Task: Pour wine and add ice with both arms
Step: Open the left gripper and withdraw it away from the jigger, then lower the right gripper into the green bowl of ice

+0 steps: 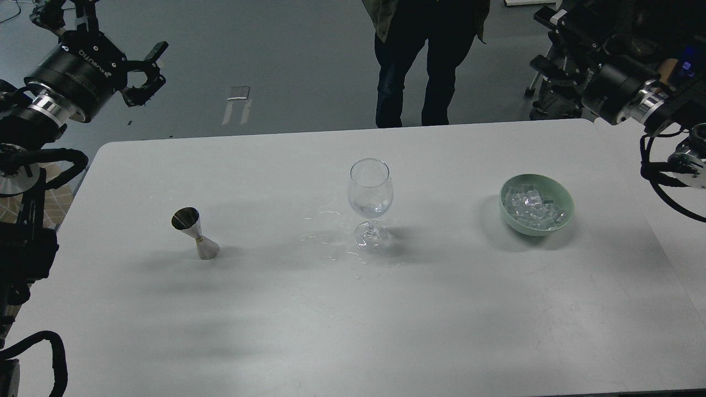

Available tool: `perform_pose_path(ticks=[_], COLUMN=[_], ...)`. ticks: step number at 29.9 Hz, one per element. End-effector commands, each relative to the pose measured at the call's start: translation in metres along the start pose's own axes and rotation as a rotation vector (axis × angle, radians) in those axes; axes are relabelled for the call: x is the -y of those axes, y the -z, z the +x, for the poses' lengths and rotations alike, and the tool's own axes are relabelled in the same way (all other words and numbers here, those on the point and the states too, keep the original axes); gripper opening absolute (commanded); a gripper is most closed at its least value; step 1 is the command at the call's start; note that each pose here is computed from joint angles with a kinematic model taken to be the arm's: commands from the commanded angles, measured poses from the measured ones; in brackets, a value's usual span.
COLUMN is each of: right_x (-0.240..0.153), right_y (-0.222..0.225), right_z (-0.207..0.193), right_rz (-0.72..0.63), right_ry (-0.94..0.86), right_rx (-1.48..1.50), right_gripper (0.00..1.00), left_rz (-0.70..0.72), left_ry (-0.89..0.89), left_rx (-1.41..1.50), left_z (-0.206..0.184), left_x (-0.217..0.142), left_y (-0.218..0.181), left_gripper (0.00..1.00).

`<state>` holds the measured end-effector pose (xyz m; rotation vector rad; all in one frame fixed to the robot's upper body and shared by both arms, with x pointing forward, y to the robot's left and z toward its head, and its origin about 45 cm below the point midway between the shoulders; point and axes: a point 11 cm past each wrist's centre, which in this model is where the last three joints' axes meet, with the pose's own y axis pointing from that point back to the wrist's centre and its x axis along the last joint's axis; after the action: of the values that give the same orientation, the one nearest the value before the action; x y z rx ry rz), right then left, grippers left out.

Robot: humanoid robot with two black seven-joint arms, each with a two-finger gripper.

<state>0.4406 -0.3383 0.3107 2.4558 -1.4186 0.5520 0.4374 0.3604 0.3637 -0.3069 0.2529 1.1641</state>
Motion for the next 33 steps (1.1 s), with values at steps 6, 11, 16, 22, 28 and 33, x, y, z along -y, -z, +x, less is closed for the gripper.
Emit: perform_pose_path(ticks=[6, 11, 16, 22, 28, 33], right_x=[-0.043, -0.065, -0.067, -0.067, -0.066, -0.067], right_y=[-0.043, -0.081, -0.11, -0.128, -0.139, -0.149], right_z=[0.003, -0.017, -0.048, -0.069, -0.087, -0.09], right_rz=[-0.174, -0.239, -0.26, -0.271, -0.281, -0.308], right_ry=[0.039, 0.102, 0.187, 0.229, 0.306, 0.349], right_rx=[-0.453, -0.7, -0.825, -0.848, -0.857, -0.882], right_gripper=[1.0, 1.0, 1.0, 1.0, 1.0, 1.0], left_rz=[0.051, 0.051, 0.05, 0.046, 0.043, 0.042], left_ry=[0.081, 0.079, 0.078, 0.082, 0.082, 0.091], left_rx=[0.008, 0.002, 0.003, 0.003, -0.002, -0.015], left_z=[-0.019, -0.021, -0.021, -0.022, -0.023, -0.027], left_x=[0.008, 0.011, 0.01, 0.011, 0.011, 0.013], left_y=[0.021, 0.024, 0.024, 0.023, 0.025, 0.028], left_gripper=[0.98, 0.98, 0.98, 0.98, 0.98, 0.98])
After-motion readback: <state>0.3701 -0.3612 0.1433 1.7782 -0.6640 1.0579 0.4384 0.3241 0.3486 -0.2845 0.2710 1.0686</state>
